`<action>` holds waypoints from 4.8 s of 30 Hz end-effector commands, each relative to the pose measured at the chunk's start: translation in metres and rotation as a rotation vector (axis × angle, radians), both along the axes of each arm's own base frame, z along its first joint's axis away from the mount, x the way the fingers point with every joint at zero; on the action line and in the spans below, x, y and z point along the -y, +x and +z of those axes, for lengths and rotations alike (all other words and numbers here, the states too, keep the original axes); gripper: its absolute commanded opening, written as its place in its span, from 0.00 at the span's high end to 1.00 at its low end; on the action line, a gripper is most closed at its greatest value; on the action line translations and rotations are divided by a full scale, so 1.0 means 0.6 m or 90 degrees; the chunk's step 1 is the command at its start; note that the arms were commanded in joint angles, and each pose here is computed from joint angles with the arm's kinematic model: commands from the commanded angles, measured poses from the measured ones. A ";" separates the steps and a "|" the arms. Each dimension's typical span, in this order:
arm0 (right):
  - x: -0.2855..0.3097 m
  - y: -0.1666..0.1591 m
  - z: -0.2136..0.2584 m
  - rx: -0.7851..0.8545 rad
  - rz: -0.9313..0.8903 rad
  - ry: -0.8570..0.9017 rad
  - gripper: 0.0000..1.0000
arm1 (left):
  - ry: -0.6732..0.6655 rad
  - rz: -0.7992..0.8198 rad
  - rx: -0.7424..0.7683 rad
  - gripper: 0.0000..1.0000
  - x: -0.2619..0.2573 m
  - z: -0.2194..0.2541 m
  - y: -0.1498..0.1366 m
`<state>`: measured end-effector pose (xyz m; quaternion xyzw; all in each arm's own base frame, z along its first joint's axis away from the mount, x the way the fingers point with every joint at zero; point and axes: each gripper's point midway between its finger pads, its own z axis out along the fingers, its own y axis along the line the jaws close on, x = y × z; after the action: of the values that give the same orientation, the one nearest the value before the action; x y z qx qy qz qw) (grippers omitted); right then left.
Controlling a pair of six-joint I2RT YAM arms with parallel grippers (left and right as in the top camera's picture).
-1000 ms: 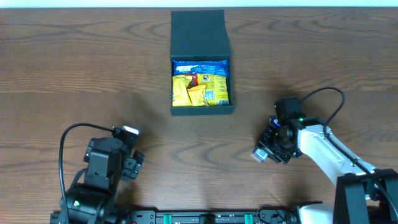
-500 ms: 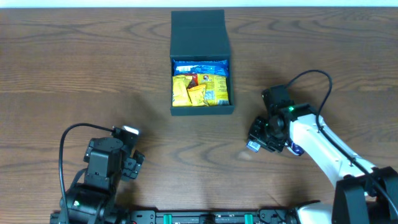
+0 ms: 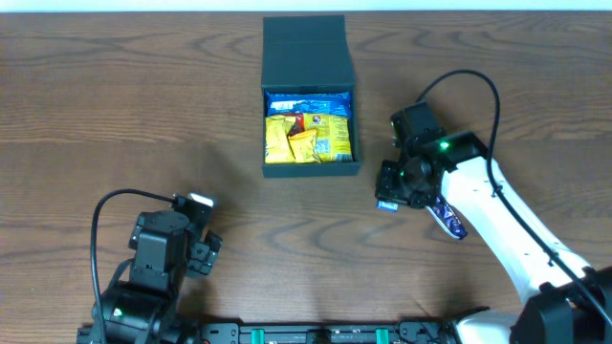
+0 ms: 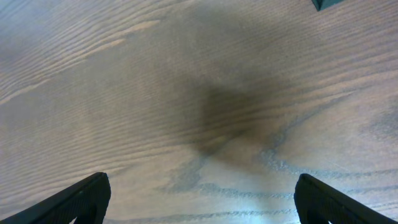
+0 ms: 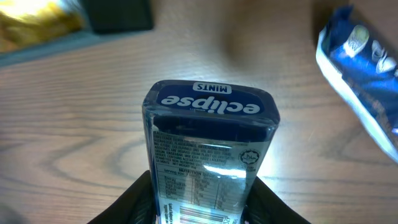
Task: Pack container
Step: 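Carry the mints tin to the box and lower it inside, then release the mints tin at the right side of the box, then move the right gripper to the blue Dairy Milk bar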
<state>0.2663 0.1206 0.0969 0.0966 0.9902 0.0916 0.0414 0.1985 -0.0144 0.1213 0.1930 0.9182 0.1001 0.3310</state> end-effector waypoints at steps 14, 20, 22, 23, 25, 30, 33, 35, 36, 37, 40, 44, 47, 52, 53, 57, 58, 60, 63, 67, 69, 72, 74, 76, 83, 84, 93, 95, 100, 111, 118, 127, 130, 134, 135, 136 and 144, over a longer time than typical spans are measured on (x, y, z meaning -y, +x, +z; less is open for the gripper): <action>-0.060 0.079 0.066 0.062 0.136 -0.028 0.64 | 0.011 0.005 0.003 0.05 -0.006 0.002 0.001; -0.097 0.123 0.078 0.078 0.180 -0.027 0.64 | 0.011 0.005 0.003 0.05 -0.006 0.002 0.001; -0.109 0.133 0.076 0.080 0.198 -0.029 0.63 | 0.011 0.005 0.003 0.05 -0.006 0.002 0.001; -0.115 0.138 0.074 0.081 0.206 -0.030 0.63 | 0.011 0.005 0.003 0.05 -0.006 0.002 0.001; -0.129 0.148 0.064 0.077 0.220 -0.031 0.63 | 0.011 0.005 0.003 0.05 -0.006 0.002 0.001; -0.146 0.161 0.033 0.060 0.231 -0.037 0.63 | 0.011 0.005 0.003 0.05 -0.006 0.002 0.001; -0.145 0.167 0.016 0.054 0.230 -0.045 0.62 | 0.011 0.005 0.003 0.05 -0.006 0.002 0.001; -0.143 0.171 0.011 0.054 0.228 -0.049 0.62 | 0.011 0.005 0.003 0.05 -0.006 0.002 0.001; -0.143 0.173 0.010 0.056 0.227 -0.051 0.61 | 0.011 0.005 0.003 0.05 -0.006 0.002 0.001; -0.143 0.174 0.009 0.056 0.227 -0.050 0.61 | 0.011 0.005 0.003 0.05 -0.006 0.002 0.001; -0.145 0.176 0.000 0.052 0.225 -0.051 0.60 | 0.011 0.005 0.003 0.05 -0.006 0.002 0.001; -0.146 0.180 -0.014 0.045 0.224 -0.054 0.60 | 0.011 0.005 0.003 0.05 -0.006 0.002 0.001; -0.143 0.184 -0.023 0.042 0.221 -0.055 0.62 | 0.011 0.005 0.003 0.05 -0.006 0.002 0.001; -0.133 0.187 -0.034 0.031 0.212 -0.061 0.62 | 0.011 0.005 0.003 0.05 -0.006 0.002 0.001; -0.131 0.187 -0.037 0.028 0.211 -0.063 0.62 | 0.011 0.005 0.003 0.05 -0.006 0.002 0.001; -0.112 0.190 -0.039 0.026 0.179 -0.096 0.62 | 0.011 0.005 0.003 0.05 -0.006 0.002 0.001; -0.111 0.190 -0.039 0.025 0.178 -0.096 0.62 | 0.011 0.005 0.003 0.05 -0.006 0.002 0.001; -0.112 0.190 -0.039 0.025 0.178 -0.095 0.58 | 0.011 0.005 0.003 0.05 -0.006 0.002 0.001; -0.113 0.190 -0.039 0.024 0.178 -0.093 0.51 | 0.011 0.005 0.003 0.05 -0.006 0.002 0.001; -0.114 0.190 -0.039 0.024 0.170 -0.090 0.46 | 0.011 0.005 0.003 0.05 -0.006 0.002 0.001; -0.118 0.192 -0.039 0.026 0.160 -0.086 0.48 | 0.011 0.005 0.003 0.05 -0.006 0.002 0.001; -0.134 0.192 -0.035 0.033 0.164 -0.064 0.53 | 0.011 0.005 0.003 0.05 -0.006 0.002 0.001; -0.142 0.192 -0.031 0.038 0.164 -0.058 0.66 | 0.011 0.005 0.003 0.05 -0.006 0.002 0.001; -0.151 0.193 -0.026 0.043 0.169 -0.051 0.79 | 0.011 0.005 0.003 0.05 -0.006 0.002 0.001; -0.175 0.207 0.033 0.100 0.182 -0.029 0.99 | 0.011 0.005 0.003 0.05 -0.006 0.002 0.001; -0.176 0.207 0.048 0.113 0.182 -0.025 0.99 | 0.011 0.005 0.003 0.05 -0.006 0.002 0.001; -0.081 0.153 0.197 0.198 0.157 -0.119 0.94 | 0.011 0.005 0.003 0.05 -0.006 0.002 0.001; -0.055 0.131 0.211 0.181 0.122 -0.123 0.89 | 0.011 0.005 0.003 0.05 -0.006 0.002 0.001; 0.011 0.094 0.235 0.166 0.018 -0.143 0.78 | 0.011 0.005 0.003 0.05 -0.006 0.002 0.001; 0.089 -0.034 0.197 0.141 0.236 -0.223 0.05 | 0.011 0.005 0.003 0.05 -0.006 0.002 0.001; 0.125 -0.056 0.178 0.122 0.418 -0.315 0.01 | 0.011 0.005 0.003 0.05 -0.006 0.002 0.001; 0.127 -0.045 0.145 0.108 0.517 -0.313 0.01 | 0.011 0.005 0.003 0.05 -0.006 0.002 0.001; 0.153 -0.047 0.106 0.060 0.490 -0.311 0.01 | 0.011 0.005 0.003 0.05 -0.006 0.002 0.001; 0.167 -0.026 0.059 0.050 0.482 -0.290 0.01 | 0.011 0.005 0.003 0.05 -0.006 0.002 0.001; 0.161 -0.017 0.053 0.061 0.485 -0.273 0.01 | 0.011 0.005 0.003 0.05 -0.006 0.002 0.001; 0.151 -0.010 0.046 0.072 0.490 -0.243 0.01 | 0.011 0.005 0.003 0.05 -0.006 0.002 0.001; 0.132 -0.012 -0.004 0.038 0.537 -0.091 0.01 | 0.011 0.005 0.003 0.05 -0.006 0.002 0.001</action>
<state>0.2625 0.0375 0.1047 -0.3006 0.9523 -0.0051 0.0522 0.1986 -0.0144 0.1214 0.1928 0.9182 0.1001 0.3312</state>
